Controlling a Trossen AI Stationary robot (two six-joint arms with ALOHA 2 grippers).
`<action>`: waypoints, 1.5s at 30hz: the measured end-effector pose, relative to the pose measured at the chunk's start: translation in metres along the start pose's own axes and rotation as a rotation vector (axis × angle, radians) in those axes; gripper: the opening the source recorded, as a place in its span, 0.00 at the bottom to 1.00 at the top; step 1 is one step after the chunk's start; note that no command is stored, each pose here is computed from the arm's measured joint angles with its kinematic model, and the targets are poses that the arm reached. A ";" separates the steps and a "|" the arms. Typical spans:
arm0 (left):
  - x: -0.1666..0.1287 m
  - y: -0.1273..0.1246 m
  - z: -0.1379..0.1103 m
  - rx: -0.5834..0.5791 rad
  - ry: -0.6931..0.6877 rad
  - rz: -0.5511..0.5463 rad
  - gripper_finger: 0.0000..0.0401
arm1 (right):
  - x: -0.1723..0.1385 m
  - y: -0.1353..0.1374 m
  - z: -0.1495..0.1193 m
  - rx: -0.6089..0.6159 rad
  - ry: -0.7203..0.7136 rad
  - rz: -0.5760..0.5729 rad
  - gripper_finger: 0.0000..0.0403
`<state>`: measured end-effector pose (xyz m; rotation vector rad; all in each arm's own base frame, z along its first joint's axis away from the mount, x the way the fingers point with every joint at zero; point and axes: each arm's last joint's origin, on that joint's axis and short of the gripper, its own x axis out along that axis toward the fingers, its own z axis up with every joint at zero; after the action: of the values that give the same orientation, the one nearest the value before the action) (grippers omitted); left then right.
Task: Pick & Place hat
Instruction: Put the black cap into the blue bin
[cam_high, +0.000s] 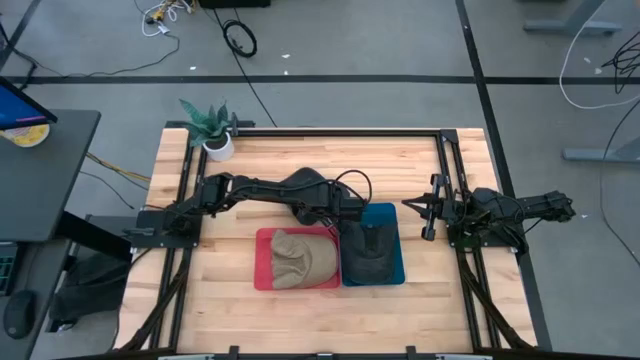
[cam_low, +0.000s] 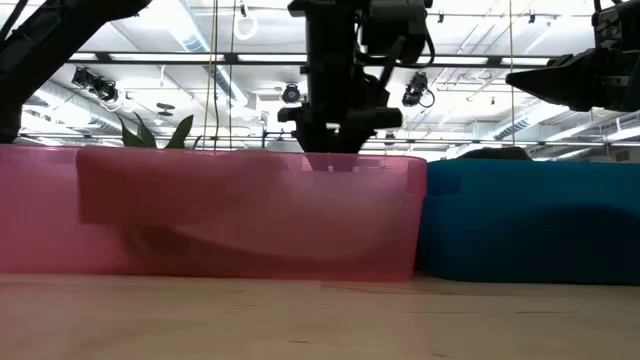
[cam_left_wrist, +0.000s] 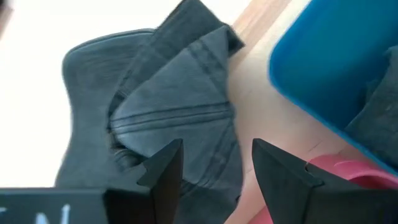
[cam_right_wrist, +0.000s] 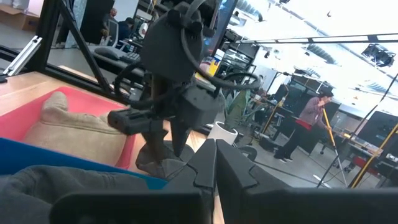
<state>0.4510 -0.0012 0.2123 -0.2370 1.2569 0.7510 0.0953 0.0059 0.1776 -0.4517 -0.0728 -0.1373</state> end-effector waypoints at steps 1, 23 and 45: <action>0.001 -0.001 0.000 0.002 0.003 -0.008 0.49 | 0.000 0.000 0.000 0.000 0.000 0.000 0.03; 0.047 -0.003 0.003 0.025 0.063 0.073 0.47 | 0.000 0.001 -0.001 -0.003 0.007 0.007 0.03; 0.023 0.014 0.010 0.069 0.075 0.022 0.01 | 0.000 0.001 -0.001 -0.003 0.009 0.007 0.03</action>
<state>0.4520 0.0239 0.1974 -0.1967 1.3562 0.7222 0.0958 0.0060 0.1766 -0.4541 -0.0626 -0.1323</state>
